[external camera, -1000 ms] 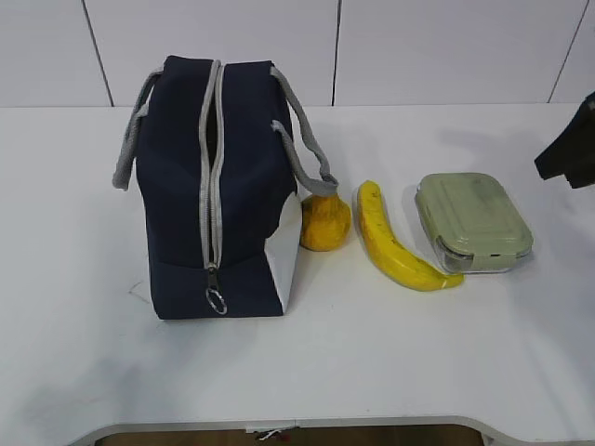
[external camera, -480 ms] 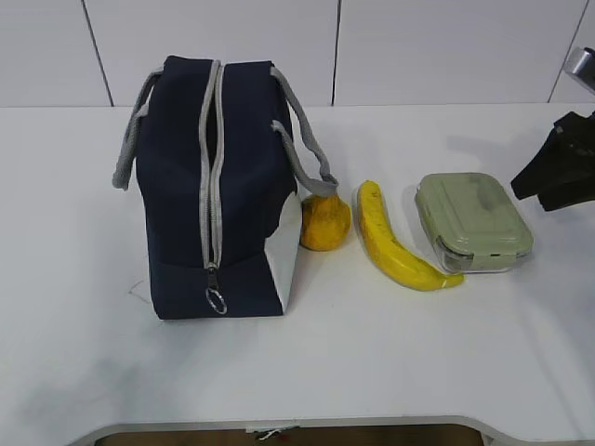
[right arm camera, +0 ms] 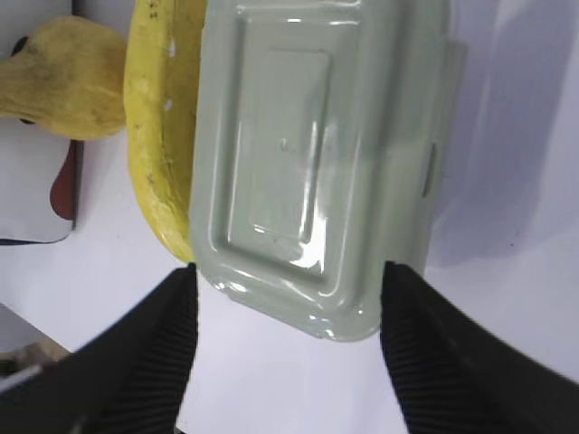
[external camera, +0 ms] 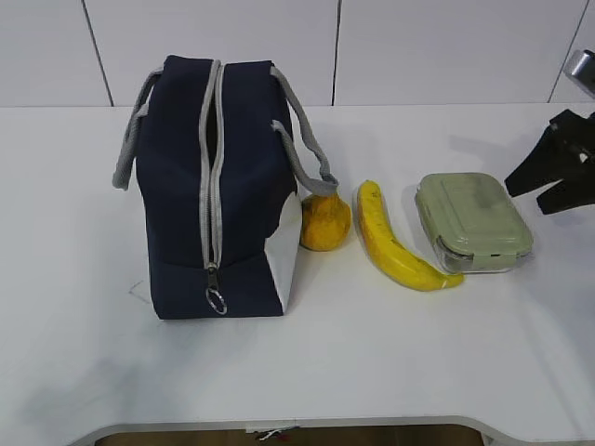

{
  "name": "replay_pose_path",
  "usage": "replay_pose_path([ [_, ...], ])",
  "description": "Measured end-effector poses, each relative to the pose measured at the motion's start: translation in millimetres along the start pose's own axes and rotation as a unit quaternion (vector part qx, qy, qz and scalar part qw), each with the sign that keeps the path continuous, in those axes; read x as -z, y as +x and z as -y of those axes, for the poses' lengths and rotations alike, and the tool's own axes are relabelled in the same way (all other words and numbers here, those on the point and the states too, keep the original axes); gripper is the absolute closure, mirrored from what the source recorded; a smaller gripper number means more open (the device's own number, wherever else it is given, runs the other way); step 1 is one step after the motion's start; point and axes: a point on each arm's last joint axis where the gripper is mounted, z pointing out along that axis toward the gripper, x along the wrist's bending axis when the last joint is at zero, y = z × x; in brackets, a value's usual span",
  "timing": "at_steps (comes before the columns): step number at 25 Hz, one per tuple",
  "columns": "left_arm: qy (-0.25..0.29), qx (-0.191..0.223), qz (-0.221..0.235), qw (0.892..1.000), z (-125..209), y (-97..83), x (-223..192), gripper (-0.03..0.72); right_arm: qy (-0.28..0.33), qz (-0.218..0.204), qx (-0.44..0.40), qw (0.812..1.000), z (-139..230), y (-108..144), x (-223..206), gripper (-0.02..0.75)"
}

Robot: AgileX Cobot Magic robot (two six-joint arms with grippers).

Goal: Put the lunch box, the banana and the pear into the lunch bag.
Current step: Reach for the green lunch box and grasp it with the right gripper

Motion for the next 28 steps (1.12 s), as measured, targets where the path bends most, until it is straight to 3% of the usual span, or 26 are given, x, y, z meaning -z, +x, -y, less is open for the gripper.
replay_pose_path([
  [6,0.000,0.000,0.000,1.000,0,0.0,0,0.448,0.009,-0.005,0.001,1.000,0,-6,-8,0.167],
  [12,0.000,0.000,0.000,1.000,0,0.0,0,0.448,0.000,-0.006,0.020,1.000,-4,-5,-5,0.165],
  [21,0.000,0.000,0.000,1.000,0,0.0,0,0.448,-0.049,-0.063,0.017,0.997,-12,6,-4,0.165],
  [28,0.000,0.000,0.000,1.000,0,0.0,0,0.448,-0.066,-0.058,0.014,0.996,-11,-8,7,0.165],
])
